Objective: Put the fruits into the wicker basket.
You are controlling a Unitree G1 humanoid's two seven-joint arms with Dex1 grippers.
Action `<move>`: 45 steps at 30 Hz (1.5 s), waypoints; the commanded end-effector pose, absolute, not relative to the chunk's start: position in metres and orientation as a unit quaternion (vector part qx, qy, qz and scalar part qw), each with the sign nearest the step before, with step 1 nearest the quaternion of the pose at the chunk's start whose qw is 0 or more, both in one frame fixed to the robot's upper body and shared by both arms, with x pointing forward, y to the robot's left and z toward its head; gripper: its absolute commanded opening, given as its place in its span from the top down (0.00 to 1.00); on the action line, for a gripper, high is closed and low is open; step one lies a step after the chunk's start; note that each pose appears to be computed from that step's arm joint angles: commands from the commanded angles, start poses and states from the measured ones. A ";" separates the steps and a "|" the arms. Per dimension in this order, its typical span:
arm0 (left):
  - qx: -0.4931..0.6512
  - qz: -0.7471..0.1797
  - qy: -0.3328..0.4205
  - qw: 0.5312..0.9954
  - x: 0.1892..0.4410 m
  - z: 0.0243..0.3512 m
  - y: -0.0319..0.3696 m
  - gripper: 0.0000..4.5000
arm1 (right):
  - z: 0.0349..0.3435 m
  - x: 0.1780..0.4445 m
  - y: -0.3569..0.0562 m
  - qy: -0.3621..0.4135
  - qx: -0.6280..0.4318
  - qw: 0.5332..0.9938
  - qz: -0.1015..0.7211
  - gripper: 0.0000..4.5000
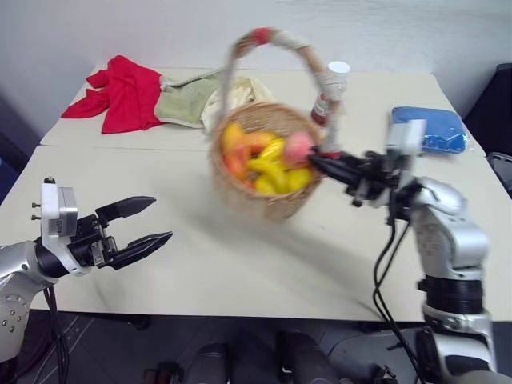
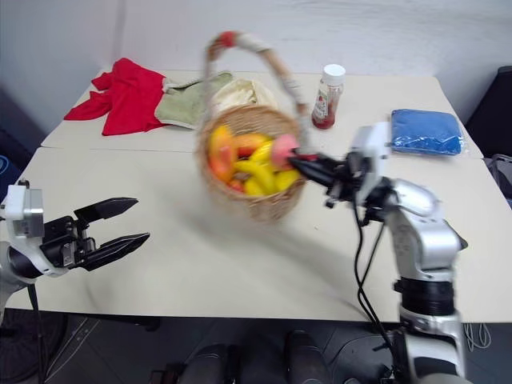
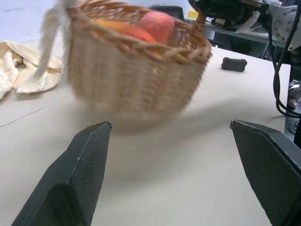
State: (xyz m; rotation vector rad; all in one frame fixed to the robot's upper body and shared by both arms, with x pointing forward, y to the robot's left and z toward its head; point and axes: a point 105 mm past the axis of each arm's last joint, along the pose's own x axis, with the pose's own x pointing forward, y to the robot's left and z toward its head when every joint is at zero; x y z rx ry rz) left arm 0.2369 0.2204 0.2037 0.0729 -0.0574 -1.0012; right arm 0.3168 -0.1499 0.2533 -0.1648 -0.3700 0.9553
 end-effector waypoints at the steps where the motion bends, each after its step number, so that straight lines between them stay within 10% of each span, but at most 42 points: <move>1: 0.039 -0.487 -0.036 0.872 0.241 0.205 0.220 0.05 | 0.263 0.317 -0.197 -0.196 -0.093 0.907 0.362 0.96; 13: 0.043 -0.502 -0.033 0.863 0.252 0.204 0.217 0.05 | 0.213 0.347 -0.260 -0.143 -0.042 0.974 0.172 0.96; 26: 0.088 -0.462 -0.019 0.882 0.260 0.195 0.231 0.05 | 0.230 0.308 -0.288 -0.166 -0.124 0.960 0.190 0.01; 45: 0.170 -0.393 0.052 0.902 0.227 0.138 0.252 0.05 | 0.154 0.279 -0.208 -0.065 -0.244 0.808 0.533 0.01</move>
